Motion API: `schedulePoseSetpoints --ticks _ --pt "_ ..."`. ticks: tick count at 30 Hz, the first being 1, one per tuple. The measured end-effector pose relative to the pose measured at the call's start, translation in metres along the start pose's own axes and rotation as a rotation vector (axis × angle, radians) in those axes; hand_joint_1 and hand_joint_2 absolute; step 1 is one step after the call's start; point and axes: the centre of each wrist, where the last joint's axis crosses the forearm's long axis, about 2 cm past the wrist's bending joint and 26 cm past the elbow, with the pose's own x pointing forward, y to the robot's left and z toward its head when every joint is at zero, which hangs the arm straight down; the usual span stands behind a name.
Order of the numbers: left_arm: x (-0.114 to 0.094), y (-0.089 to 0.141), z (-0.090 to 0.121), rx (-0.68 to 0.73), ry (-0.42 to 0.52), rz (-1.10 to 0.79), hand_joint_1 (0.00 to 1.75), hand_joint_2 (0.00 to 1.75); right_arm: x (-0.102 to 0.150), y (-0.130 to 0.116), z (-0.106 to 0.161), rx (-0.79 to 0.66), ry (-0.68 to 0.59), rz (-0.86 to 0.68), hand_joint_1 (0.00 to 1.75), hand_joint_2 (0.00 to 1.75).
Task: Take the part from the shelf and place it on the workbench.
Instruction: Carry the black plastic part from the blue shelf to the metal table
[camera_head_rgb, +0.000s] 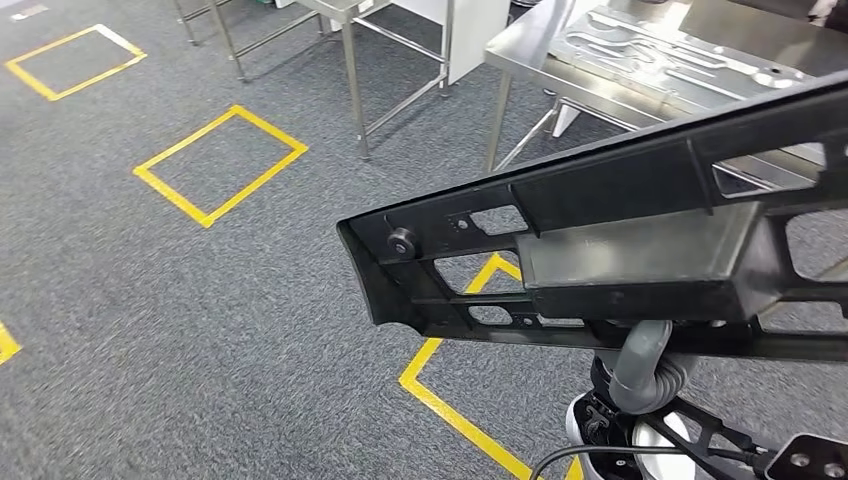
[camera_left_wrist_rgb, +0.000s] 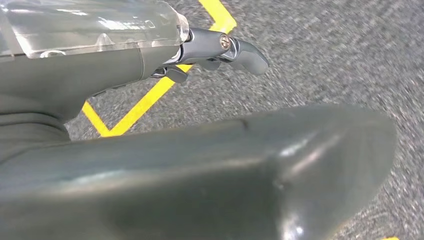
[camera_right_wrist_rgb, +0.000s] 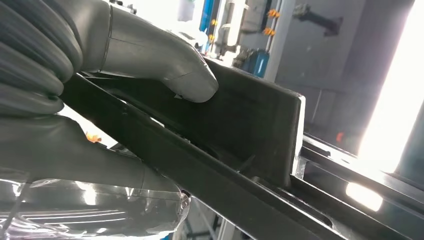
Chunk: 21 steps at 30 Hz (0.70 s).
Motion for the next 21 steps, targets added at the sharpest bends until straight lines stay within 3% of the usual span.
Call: schedulePoseSetpoints --ticks 6,21 --pt "0.002 -0.001 -0.001 0.002 0.005 0.009 0.0 0.0 -0.01 0.001 0.004 -0.012 0.008 -0.083 1.75 1.75" --pt "0.001 -0.006 0.0 0.023 0.014 0.025 0.0 0.0 -0.022 -0.002 0.006 -0.02 0.031 -0.092 1.75 1.75"
